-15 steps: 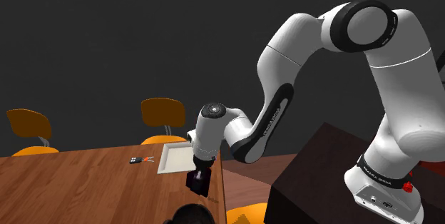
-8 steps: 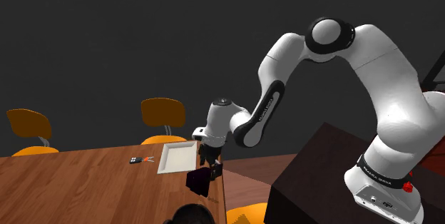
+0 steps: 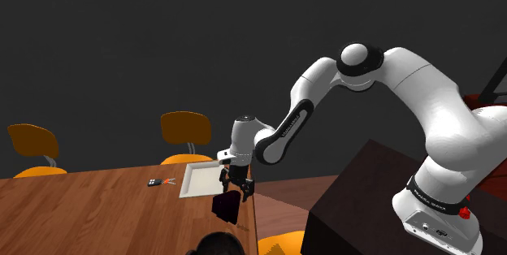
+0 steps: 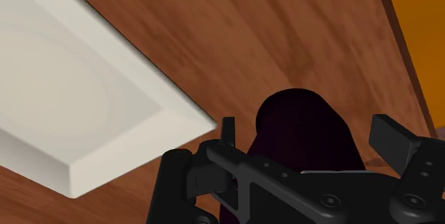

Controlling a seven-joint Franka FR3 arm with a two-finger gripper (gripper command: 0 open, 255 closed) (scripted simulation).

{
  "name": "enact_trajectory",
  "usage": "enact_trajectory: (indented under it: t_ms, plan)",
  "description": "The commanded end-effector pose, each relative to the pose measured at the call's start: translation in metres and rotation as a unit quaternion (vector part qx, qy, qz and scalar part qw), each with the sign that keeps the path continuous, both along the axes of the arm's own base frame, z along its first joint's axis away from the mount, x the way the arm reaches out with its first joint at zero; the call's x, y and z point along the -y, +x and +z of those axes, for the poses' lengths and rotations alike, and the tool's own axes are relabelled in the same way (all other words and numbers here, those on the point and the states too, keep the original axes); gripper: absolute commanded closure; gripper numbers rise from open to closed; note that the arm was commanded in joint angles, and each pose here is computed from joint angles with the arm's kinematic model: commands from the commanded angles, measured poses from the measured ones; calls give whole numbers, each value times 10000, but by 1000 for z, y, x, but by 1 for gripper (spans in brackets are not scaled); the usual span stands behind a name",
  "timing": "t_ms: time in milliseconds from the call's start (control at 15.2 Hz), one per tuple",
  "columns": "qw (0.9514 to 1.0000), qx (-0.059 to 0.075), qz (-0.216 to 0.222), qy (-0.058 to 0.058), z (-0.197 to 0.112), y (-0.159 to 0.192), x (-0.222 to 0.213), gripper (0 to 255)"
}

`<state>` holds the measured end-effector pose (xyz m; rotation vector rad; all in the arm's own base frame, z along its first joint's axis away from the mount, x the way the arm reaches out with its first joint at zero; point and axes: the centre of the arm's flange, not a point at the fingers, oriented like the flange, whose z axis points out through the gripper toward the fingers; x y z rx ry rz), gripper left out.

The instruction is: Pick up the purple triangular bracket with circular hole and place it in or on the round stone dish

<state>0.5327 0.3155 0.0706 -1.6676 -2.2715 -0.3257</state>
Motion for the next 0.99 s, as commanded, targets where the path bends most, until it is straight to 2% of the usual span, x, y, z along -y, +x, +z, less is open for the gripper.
enact_trajectory:
  t_ms: [0,594,660,924]
  plan:
    - [10000,4,24,3,-10,-1,-5,0]
    - [10000,4,24,3,-18,-2,-8,0]
    - [10000,4,24,3,-18,-2,-8,255]
    - [10000,4,24,3,-18,-2,-8,255]
